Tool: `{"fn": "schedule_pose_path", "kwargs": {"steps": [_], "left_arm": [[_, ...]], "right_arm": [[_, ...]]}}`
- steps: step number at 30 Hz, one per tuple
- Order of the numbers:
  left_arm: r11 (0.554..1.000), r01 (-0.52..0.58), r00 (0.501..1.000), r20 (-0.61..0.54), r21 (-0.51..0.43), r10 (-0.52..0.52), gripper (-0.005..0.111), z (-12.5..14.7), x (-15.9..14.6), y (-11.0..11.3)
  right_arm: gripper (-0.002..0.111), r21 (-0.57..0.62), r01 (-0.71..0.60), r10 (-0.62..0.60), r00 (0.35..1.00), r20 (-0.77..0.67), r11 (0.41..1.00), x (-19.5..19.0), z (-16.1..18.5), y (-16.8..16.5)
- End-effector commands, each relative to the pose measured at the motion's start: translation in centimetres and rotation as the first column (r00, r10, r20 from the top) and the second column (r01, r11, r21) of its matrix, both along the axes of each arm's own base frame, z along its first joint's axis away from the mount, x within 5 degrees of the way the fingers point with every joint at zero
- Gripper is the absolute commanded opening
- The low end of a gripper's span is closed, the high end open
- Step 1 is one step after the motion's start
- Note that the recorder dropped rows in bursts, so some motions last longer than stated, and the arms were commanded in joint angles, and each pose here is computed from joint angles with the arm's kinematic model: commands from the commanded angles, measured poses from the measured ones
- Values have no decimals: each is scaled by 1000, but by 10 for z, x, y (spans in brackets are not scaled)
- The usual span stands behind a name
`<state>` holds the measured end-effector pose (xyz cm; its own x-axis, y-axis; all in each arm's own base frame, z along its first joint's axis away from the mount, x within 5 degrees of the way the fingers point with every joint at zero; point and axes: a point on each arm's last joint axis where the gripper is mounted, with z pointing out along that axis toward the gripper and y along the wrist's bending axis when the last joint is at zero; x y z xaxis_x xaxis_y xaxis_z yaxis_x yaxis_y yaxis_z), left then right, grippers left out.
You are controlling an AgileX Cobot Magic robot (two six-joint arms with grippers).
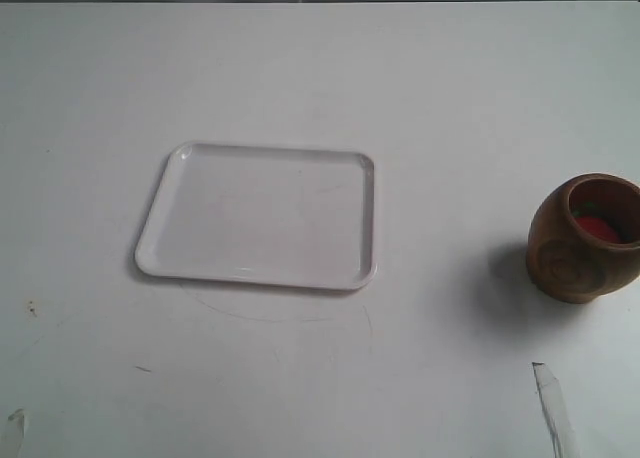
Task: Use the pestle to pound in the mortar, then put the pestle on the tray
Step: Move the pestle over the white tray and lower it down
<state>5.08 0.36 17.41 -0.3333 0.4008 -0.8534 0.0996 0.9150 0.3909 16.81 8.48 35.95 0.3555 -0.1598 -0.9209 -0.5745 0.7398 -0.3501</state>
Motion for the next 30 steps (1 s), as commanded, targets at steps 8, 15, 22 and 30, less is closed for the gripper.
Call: {"fn": "schedule_pose_path", "kwargs": {"steps": [8,15,22,30], "left_arm": [[1000,6,1000,4,-15,-6,0,0,0,-1],[1000,6,1000,4,-15,-6,0,0,0,-1],[1000,6,1000,4,-15,-6,0,0,0,-1],[1000,6,1000,4,-15,-6,0,0,0,-1]], "right_arm": [[0,-759,257,-401,916,-6,598,81,-22,85],[0,-830,-300,-224,869,-441,469,99,-54,177],[0,-763,-535,-134,780,-611,362,115,-96,237],[0,-740,-633,-39,754,-656,225,107,-153,288]]}}
